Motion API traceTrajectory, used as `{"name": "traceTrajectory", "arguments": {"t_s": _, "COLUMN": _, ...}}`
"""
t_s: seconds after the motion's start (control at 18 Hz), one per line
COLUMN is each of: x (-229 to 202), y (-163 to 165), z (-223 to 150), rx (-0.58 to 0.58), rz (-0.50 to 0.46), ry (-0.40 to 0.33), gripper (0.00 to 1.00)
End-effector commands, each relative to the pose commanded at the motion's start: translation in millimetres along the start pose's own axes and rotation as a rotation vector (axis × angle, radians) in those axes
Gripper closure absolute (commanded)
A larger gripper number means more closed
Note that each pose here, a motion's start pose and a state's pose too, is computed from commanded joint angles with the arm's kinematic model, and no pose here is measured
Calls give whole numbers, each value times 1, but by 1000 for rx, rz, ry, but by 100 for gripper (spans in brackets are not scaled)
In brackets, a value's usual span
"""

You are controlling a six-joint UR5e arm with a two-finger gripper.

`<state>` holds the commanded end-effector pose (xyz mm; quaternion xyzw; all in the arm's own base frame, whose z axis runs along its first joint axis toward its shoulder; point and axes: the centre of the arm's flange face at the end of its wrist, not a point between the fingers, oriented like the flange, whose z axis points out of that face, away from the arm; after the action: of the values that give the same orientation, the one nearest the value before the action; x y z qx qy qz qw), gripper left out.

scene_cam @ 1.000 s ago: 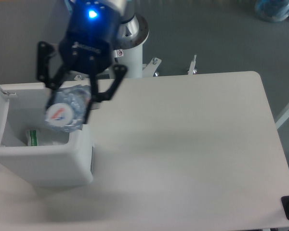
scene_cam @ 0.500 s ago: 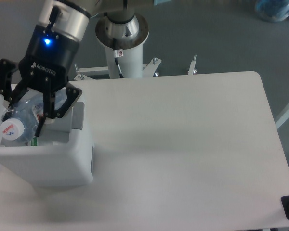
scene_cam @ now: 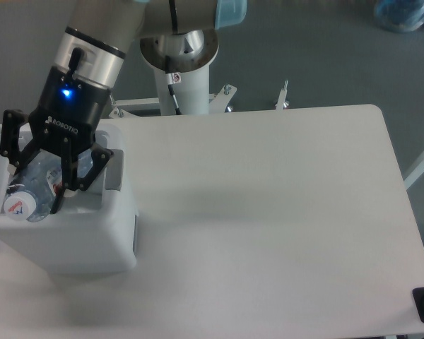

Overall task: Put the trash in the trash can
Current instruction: 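Carry the bottle over the trash bin and lower it in, then open the gripper to release the bottle and raise it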

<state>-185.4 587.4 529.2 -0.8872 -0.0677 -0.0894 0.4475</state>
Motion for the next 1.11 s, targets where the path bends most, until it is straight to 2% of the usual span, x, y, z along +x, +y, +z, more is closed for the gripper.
{"name": "traceTrajectory", "arguments": {"t_s": 0.06, "x": 0, "y": 5, "z": 3, "rx": -9, "rz": 7, "ry": 3, "gripper": 16}}
{"name": "traceTrajectory", "arguments": {"t_s": 0.17, "x": 1, "y": 9, "z": 3, "rx": -15, "rz": 5, "ry": 5, "gripper": 4}}
{"name": "traceTrajectory", "arguments": {"t_s": 0.22, "x": 1, "y": 10, "z": 3, "rx": -17, "rz": 4, "ry": 3, "gripper": 1}}
{"name": "traceTrajectory", "arguments": {"t_s": 0.5, "x": -2, "y": 9, "z": -8, "rx": -12, "rz": 4, "ry": -25, "gripper": 0}}
{"name": "traceTrajectory", "arguments": {"t_s": 0.56, "x": -11, "y": 3, "z": -19, "rx": -4, "rz": 5, "ry": -82, "gripper": 0}}
{"name": "traceTrajectory", "arguments": {"t_s": 0.67, "x": -45, "y": -3, "z": -43, "rx": -3, "rz": 0, "ry": -250, "gripper": 0}}
{"name": "traceTrajectory", "arguments": {"t_s": 0.78, "x": -72, "y": -5, "z": -58, "rx": -30, "rz": 89, "ry": -354, "gripper": 0}}
{"name": "traceTrajectory", "arguments": {"t_s": 0.83, "x": -84, "y": -6, "z": -66, "rx": -44, "rz": 153, "ry": -377, "gripper": 0}}
{"name": "traceTrajectory", "arguments": {"t_s": 1.0, "x": -105, "y": -5, "z": -74, "rx": -105, "rz": 206, "ry": -407, "gripper": 0}}
{"name": "traceTrajectory", "arguments": {"t_s": 1.11, "x": -122, "y": 3, "z": -78, "rx": -175, "rz": 272, "ry": -472, "gripper": 0}}
